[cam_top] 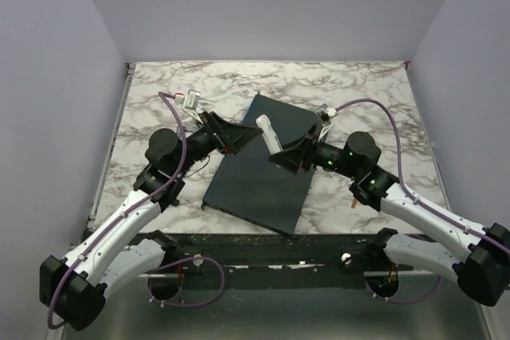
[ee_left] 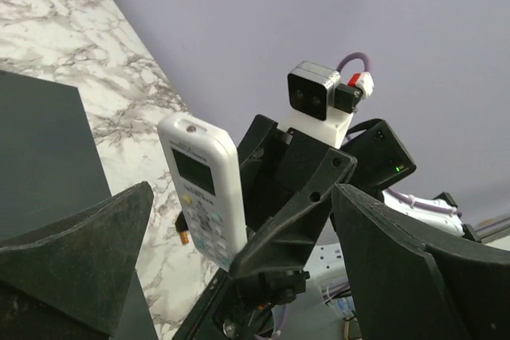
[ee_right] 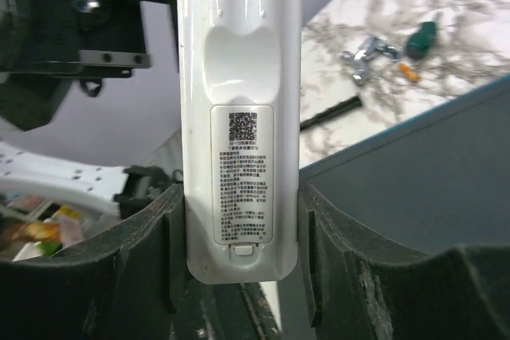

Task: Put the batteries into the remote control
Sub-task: Adjust the remote control.

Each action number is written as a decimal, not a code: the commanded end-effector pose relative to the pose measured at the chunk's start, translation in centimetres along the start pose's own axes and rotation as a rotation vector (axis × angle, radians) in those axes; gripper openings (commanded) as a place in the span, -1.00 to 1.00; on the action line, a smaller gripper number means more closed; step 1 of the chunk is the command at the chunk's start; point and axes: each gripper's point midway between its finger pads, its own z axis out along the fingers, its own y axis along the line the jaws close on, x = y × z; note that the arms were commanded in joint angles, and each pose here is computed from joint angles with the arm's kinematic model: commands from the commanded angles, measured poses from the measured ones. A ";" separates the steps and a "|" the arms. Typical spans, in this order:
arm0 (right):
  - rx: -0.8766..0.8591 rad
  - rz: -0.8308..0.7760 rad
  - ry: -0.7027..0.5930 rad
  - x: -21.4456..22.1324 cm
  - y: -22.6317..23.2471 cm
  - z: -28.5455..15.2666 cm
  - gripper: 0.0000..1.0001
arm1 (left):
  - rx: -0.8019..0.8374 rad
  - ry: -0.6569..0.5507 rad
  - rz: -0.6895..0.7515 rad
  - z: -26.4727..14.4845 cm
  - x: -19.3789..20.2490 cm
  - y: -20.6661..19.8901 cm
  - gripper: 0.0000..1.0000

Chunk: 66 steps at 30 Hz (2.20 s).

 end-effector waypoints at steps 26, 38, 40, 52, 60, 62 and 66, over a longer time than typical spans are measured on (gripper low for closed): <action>0.418 -0.377 -0.049 0.6 -0.7 1.1 -0.99 | -0.235 0.138 -0.107 1.2 3.1 3.1 0.17; 0.402 -0.392 -0.048 0.7 0.3 1.7 -0.99 | -0.274 0.154 -0.073 1.5 3.7 3.6 -0.43; 0.406 -0.393 -0.053 0.7 0.2 1.5 -0.99 | -0.270 0.155 -0.071 1.5 3.8 3.6 -0.62; 0.285 -0.390 -0.106 -0.3 2.6 -0.7 0.85 | -0.226 0.125 -0.047 0.9 3.8 3.3 -1.00; 0.295 -0.394 -0.099 -1.7 3.5 -4.4 0.63 | -0.055 0.189 -0.057 1.0 5.2 0.8 -1.00; 0.325 -0.391 -0.089 -1.6 3.0 -5.2 0.49 | -0.021 0.196 -0.058 1.1 5.4 0.4 -1.00; 0.349 -0.404 -0.065 -1.3 2.5 -6.5 0.38 | 0.048 0.222 -0.030 0.9 5.8 -0.6 -1.00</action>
